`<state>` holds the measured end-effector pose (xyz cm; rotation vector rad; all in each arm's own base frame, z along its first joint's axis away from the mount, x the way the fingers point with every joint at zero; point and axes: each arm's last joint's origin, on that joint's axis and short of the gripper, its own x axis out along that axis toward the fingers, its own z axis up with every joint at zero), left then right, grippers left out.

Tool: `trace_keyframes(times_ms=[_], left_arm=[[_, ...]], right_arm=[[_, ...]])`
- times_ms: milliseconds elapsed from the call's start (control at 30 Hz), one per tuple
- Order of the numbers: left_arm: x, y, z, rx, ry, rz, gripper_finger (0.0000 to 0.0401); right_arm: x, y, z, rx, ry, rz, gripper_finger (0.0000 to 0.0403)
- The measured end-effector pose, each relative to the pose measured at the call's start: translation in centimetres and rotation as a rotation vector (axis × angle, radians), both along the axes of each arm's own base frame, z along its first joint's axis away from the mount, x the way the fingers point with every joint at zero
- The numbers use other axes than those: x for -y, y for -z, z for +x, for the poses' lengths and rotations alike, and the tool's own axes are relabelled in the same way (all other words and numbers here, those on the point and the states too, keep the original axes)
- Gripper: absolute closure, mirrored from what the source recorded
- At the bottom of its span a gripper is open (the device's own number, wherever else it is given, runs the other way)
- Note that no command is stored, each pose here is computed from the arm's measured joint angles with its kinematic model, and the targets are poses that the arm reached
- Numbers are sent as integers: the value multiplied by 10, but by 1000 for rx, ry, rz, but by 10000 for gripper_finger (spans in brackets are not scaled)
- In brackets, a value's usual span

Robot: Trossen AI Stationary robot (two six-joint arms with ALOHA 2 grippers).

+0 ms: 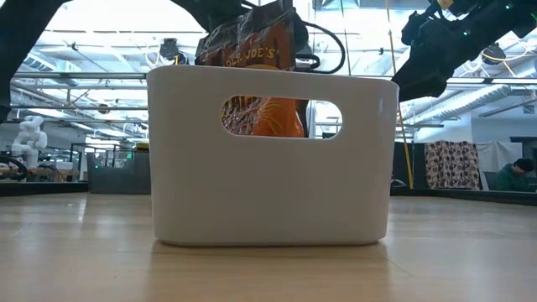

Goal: Sort spices by type
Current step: Put the yellow spice bottle into the transparent black bin

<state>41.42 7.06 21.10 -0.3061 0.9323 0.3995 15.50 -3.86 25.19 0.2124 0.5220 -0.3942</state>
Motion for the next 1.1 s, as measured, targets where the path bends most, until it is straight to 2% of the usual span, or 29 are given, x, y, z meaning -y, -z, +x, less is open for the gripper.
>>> trace_keyframes(times_ms=[433,833,1100], left_arm=[[-1,1,0,0,-5,4,76],[-1,1,0,-3,-9,4,157],[0,-3,-3,-8,24,-8,160]], right_arm=[[0,0,0,0,0,0,131],[0,0,0,0,0,0,131],[0,0,0,0,0,0,131]])
